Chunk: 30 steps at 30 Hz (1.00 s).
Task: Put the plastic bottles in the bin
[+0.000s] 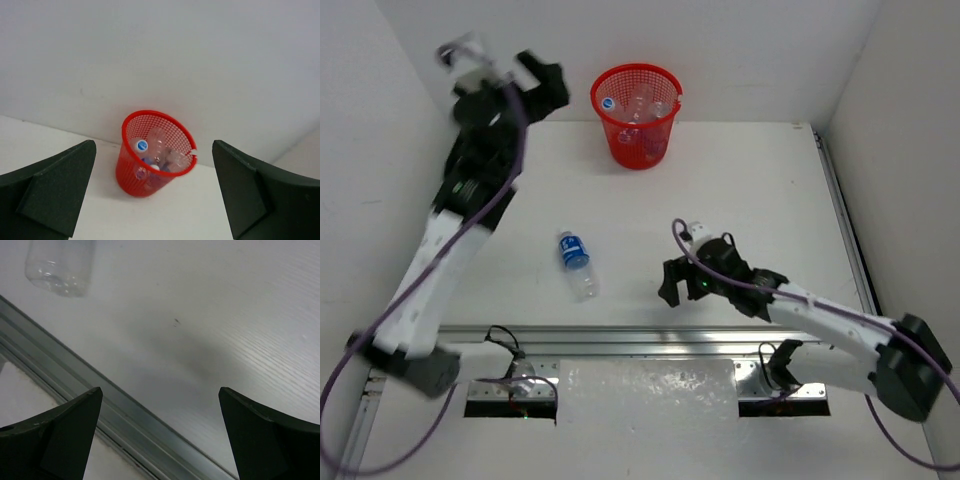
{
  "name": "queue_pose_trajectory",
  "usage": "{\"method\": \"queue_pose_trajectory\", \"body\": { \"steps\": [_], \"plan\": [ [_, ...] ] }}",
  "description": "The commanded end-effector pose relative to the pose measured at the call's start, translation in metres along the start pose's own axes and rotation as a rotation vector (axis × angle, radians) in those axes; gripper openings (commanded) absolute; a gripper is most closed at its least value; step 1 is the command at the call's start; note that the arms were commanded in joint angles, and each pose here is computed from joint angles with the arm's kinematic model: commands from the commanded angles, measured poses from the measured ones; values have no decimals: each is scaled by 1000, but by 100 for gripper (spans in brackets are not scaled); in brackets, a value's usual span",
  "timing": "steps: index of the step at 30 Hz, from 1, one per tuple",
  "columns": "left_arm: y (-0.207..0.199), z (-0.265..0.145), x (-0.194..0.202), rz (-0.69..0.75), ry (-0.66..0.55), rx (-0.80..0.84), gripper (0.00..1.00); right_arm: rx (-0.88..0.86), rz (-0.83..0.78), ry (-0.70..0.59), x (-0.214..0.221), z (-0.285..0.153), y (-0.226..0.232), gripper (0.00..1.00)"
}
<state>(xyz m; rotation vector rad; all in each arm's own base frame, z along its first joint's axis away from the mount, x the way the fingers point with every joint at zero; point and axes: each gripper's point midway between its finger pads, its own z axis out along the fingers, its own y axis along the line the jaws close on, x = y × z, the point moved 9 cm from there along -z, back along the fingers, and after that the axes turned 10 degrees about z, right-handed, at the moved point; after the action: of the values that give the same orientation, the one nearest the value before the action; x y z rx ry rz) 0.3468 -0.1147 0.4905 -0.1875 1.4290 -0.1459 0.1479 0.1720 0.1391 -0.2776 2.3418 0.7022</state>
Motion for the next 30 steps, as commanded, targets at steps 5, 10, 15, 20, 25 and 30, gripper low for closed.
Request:
{"method": "queue_pose_trajectory", "body": {
  "steps": [5,10,15,20,25,30],
  "plan": [
    [87,-182,66,-178,119,-78,100,-240,-70,4,-61,54,105,99],
    [117,-235,104,-146,158,-83,100,-132,-104,132,-67,123,139,99],
    [131,-254,123,-97,227,-116,100,-42,-137,233,-58,179,150,97],
    [130,-258,121,-106,231,-89,100,17,-162,268,-45,206,146,73],
    [120,-252,131,-113,294,-19,100,59,-201,205,-51,190,136,38],
    [79,-240,149,-181,409,349,100,-71,-166,-43,-80,106,132,2]
  ]
}}
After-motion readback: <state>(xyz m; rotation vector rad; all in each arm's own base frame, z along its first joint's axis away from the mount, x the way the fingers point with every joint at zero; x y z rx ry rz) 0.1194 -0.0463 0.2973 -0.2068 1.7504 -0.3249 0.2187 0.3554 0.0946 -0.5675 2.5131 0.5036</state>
